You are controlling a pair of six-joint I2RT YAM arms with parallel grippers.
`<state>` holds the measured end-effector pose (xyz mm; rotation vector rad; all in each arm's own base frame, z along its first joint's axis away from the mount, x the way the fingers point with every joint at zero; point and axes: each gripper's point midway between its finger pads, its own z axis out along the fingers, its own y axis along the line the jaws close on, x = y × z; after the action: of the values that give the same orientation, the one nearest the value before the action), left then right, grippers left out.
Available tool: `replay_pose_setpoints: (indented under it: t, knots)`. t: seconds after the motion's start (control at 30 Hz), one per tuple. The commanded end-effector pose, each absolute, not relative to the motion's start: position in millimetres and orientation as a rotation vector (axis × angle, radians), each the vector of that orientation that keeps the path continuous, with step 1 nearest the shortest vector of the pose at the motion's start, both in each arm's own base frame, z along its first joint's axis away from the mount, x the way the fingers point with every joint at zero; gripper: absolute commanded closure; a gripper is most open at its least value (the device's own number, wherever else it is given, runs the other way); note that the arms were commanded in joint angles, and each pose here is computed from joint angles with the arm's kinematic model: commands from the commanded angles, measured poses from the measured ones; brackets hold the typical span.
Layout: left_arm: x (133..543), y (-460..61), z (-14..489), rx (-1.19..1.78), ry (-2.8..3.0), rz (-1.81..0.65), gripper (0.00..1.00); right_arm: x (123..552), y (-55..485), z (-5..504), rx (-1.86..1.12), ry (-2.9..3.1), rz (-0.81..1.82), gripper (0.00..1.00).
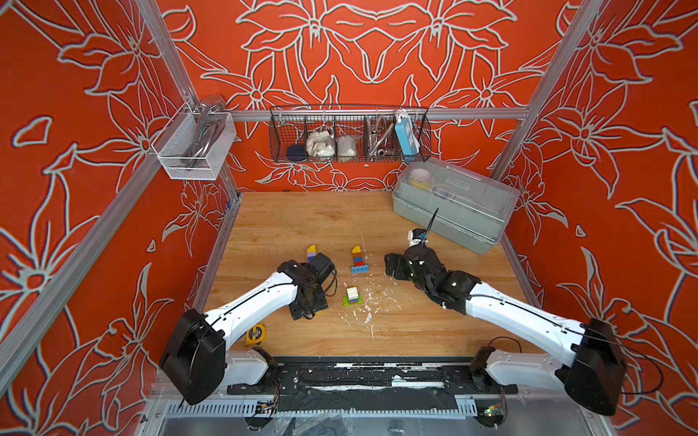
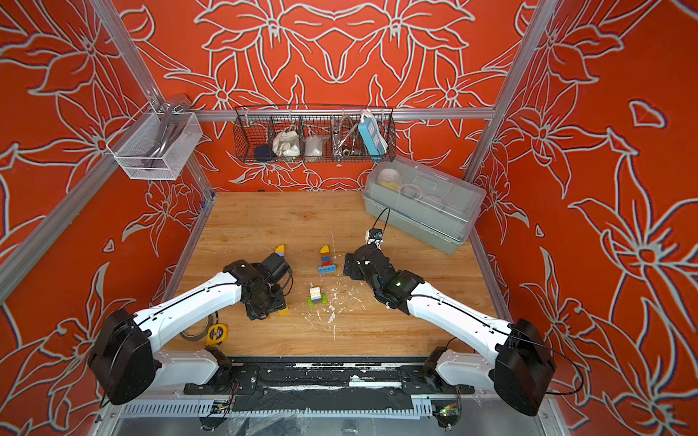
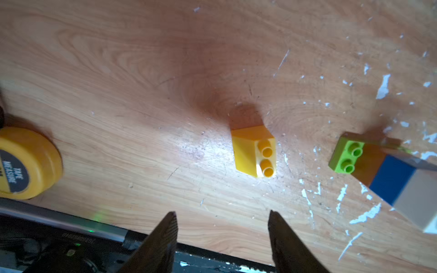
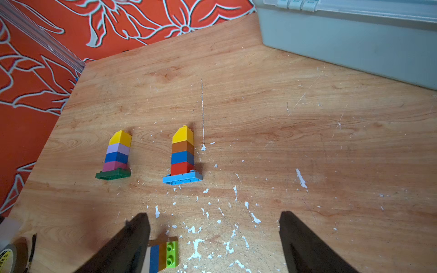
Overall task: Assemble the number 1 with lego
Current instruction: Pick up the lego brick from the center of the board.
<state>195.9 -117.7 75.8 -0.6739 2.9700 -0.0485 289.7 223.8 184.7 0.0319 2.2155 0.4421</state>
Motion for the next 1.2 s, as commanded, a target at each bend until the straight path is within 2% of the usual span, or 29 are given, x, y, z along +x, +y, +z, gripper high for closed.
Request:
replay_pose_setpoints:
  t: [0.0,0.17,0.5,1.17]
  knots:
    - [210.0,-135.5,72.3,-0.723,2.983,-0.100,0.38,290.3,224.6,182.3,0.023,2.221,0.444,0.09]
    - [220.8,-142.5,57.7,-0.714,3.012,-0.063,0.39,291.0,223.8,185.2,0.019,2.215,0.436,0.09]
    - [226.4,-139.1,45.6,-0.777,2.965,-0.138,0.40,292.1,225.0,189.3,0.016,2.199,0.447,0.09]
    - [224.1,-128.9,20.5,-0.733,2.971,-0.218,0.43,293.0,230.6,182.5,0.003,2.224,0.450,0.09]
